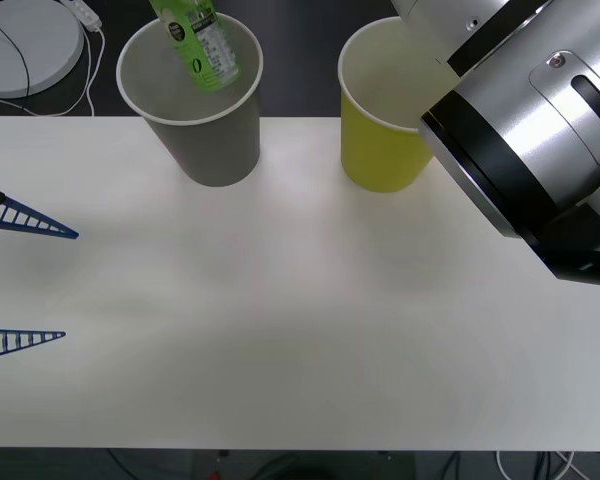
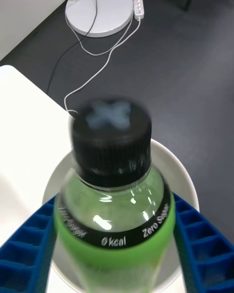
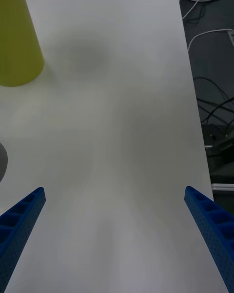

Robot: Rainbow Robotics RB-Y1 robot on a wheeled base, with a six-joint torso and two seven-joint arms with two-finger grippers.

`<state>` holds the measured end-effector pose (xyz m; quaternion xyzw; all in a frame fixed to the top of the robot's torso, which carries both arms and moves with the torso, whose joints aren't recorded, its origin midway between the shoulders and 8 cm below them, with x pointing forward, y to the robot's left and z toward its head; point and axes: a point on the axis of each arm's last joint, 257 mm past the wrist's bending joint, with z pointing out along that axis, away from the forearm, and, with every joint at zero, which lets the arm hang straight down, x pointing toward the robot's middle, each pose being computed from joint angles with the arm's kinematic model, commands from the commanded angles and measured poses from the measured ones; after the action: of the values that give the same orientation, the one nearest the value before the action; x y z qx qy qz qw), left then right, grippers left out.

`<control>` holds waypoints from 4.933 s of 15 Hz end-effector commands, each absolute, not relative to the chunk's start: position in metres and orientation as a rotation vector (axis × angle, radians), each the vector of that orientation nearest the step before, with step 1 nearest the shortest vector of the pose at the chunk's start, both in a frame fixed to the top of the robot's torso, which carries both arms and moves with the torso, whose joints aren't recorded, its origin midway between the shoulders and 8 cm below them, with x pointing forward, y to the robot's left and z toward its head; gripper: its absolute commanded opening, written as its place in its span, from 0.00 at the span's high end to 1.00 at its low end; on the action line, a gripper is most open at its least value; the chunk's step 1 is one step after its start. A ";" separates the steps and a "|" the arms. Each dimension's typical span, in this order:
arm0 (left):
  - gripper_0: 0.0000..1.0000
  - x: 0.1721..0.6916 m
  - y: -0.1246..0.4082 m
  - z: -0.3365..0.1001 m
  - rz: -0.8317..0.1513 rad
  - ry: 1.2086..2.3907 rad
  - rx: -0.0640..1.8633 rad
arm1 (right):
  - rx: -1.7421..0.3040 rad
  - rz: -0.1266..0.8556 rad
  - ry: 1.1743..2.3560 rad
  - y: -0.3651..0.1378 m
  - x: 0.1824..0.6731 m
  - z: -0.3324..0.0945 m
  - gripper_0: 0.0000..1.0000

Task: Put the can into the green bin and the plastic bottle into the gray bin

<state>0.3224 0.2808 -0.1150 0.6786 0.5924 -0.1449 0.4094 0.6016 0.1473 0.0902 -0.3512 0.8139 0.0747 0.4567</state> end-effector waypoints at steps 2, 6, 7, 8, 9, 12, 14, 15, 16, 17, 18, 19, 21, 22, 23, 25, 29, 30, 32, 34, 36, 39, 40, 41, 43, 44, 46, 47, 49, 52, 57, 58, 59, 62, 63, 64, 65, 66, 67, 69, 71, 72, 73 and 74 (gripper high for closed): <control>0.00 0.322 0.281 -0.115 -0.365 1.492 1.709 | -0.885 0.188 1.989 0.150 0.602 0.091 0.00; 0.00 0.322 0.281 -0.115 -0.365 1.492 1.709 | -0.884 0.199 1.988 0.152 0.601 0.092 0.00; 0.00 0.322 0.281 -0.115 -0.365 1.492 1.709 | -0.884 0.201 1.988 0.152 0.601 0.092 0.00; 0.00 0.322 0.281 -0.115 -0.365 1.492 1.709 | -0.885 0.203 1.987 0.153 0.600 0.092 0.00; 0.00 0.322 0.281 -0.115 -0.365 1.492 1.709 | -0.886 0.207 1.988 0.153 0.600 0.092 0.00; 0.00 0.322 0.281 -0.115 -0.365 1.492 1.709 | -0.891 0.222 1.987 0.156 0.598 0.092 0.00; 0.00 0.322 0.281 -0.115 -0.365 1.492 1.709 | -0.895 0.224 1.990 0.154 0.596 0.095 0.00; 0.00 0.322 0.281 -0.115 -0.365 1.492 1.709 | -0.906 0.218 1.996 0.151 0.593 0.096 0.00; 0.00 0.322 0.281 -0.115 -0.365 1.492 1.709 | -0.915 0.215 1.997 0.149 0.590 0.095 0.00; 0.00 0.322 0.281 -0.115 -0.365 1.492 1.709 | -0.920 0.217 1.992 0.147 0.590 0.094 0.00; 0.00 0.322 0.281 -0.115 -0.365 1.492 1.709 | -0.934 0.225 1.983 0.145 0.586 0.094 0.00; 0.00 0.322 0.281 -0.115 -0.365 1.492 1.709 | -0.944 0.224 1.982 0.142 0.583 0.095 0.00; 0.00 0.322 0.281 -0.115 -0.365 1.492 1.709 | -0.971 0.223 1.978 0.136 0.575 0.095 0.00; 0.00 0.322 0.281 -0.115 -0.365 1.492 1.709 | -0.977 0.227 1.969 0.134 0.573 0.094 0.00; 0.00 0.322 0.281 -0.115 -0.365 1.492 1.709 | -0.983 0.232 1.962 0.132 0.572 0.092 0.00; 0.00 0.322 0.281 -0.115 -0.365 1.492 1.709 | -0.999 0.235 1.943 0.124 0.567 0.091 0.00; 0.00 0.322 0.281 -0.115 -0.365 1.492 1.709 | -1.043 0.225 1.918 0.109 0.553 0.084 0.00; 0.00 0.322 0.281 -0.115 -0.365 1.492 1.709 | -1.053 0.220 1.913 0.104 0.549 0.082 0.00; 0.00 0.322 0.281 -0.115 -0.365 1.492 1.709 | -1.073 0.220 1.893 0.096 0.542 0.078 0.00; 0.00 0.322 0.281 -0.115 -0.365 1.492 1.709 | -1.094 0.211 1.879 0.085 0.535 0.070 0.00; 0.00 0.322 0.281 -0.115 -0.365 1.492 1.709 | -1.110 0.201 1.865 0.073 0.528 0.063 0.00; 0.00 0.322 0.281 -0.115 -0.365 1.492 1.709 | -1.151 0.203 1.836 0.057 0.513 0.053 0.00; 0.00 0.322 0.281 -0.115 -0.365 1.492 1.709 | -1.161 0.203 1.829 0.052 0.509 0.051 0.00; 0.00 0.322 0.281 -0.115 -0.365 1.492 1.709 | -1.177 0.204 1.816 0.045 0.503 0.046 0.00; 0.00 0.322 0.281 -0.115 -0.365 1.492 1.709 | -1.221 0.223 1.791 0.029 0.494 0.037 0.00; 0.00 0.322 0.281 -0.115 -0.365 1.492 1.709 | -1.242 0.228 1.778 0.021 0.491 0.033 0.00; 0.00 0.322 0.281 -0.115 -0.365 1.492 1.709 | -1.261 0.225 1.767 0.006 0.481 0.025 0.00; 0.00 0.322 0.281 -0.115 -0.365 1.492 1.709 | -1.274 0.214 1.757 -0.003 0.478 0.020 0.00; 0.00 0.322 0.281 -0.115 -0.365 1.492 1.709 | -1.312 0.233 1.740 -0.017 0.472 0.011 0.00; 0.00 0.322 0.281 -0.115 -0.365 1.492 1.709 | -1.352 0.282 1.722 -0.041 0.459 -0.001 0.00; 0.00 0.322 0.281 -0.115 -0.365 1.492 1.709 | -1.413 0.306 1.687 -0.081 0.427 -0.022 0.00; 0.00 0.322 0.281 -0.115 -0.365 1.492 1.709 | -1.417 0.319 1.688 -0.089 0.419 -0.028 0.00; 0.00 0.322 0.281 -0.115 -0.365 1.492 1.709 | -1.418 0.326 1.690 -0.096 0.412 -0.031 0.00; 0.00 0.322 0.281 -0.115 -0.365 1.492 1.709 | -1.439 0.306 1.669 -0.113 0.393 -0.039 0.00; 0.00 0.322 0.281 -0.115 -0.365 1.492 1.709 | -1.447 0.302 1.656 -0.119 0.391 -0.042 0.00; 0.00 0.322 0.281 -0.115 -0.365 1.492 1.709 | -1.462 0.296 1.643 -0.124 0.389 -0.046 0.00; 0.00 0.322 0.281 -0.115 -0.365 1.492 1.709 | -1.474 0.303 1.632 -0.130 0.385 -0.050 0.00; 0.00 0.322 0.281 -0.115 -0.365 1.492 1.709 | -1.487 0.303 1.621 -0.136 0.381 -0.056 0.00; 0.00 0.322 0.281 -0.115 -0.365 1.492 1.709 | -1.500 0.297 1.606 -0.144 0.378 -0.061 0.00; 0.00 0.322 0.281 -0.115 -0.365 1.492 1.709 | -1.526 0.303 1.581 -0.154 0.369 -0.071 0.00; 0.00 0.322 0.281 -0.115 -0.365 1.492 1.709 | -1.554 0.296 1.556 -0.163 0.362 -0.079 0.00; 0.00 0.322 0.281 -0.115 -0.365 1.492 1.709 | -1.568 0.287 1.535 -0.167 0.359 -0.083 0.00; 0.00 0.322 0.281 -0.115 -0.365 1.492 1.709 | -1.585 0.276 1.512 -0.169 0.357 -0.085 0.00; 0.00 0.322 0.281 -0.115 -0.365 1.492 1.709 | -1.595 0.269 1.487 -0.171 0.355 -0.087 0.00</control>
<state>0.3224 0.2808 -0.1150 0.6786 0.5924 -0.1449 0.4094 0.3562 -0.1696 -0.0859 -0.6424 0.6092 0.1114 0.4514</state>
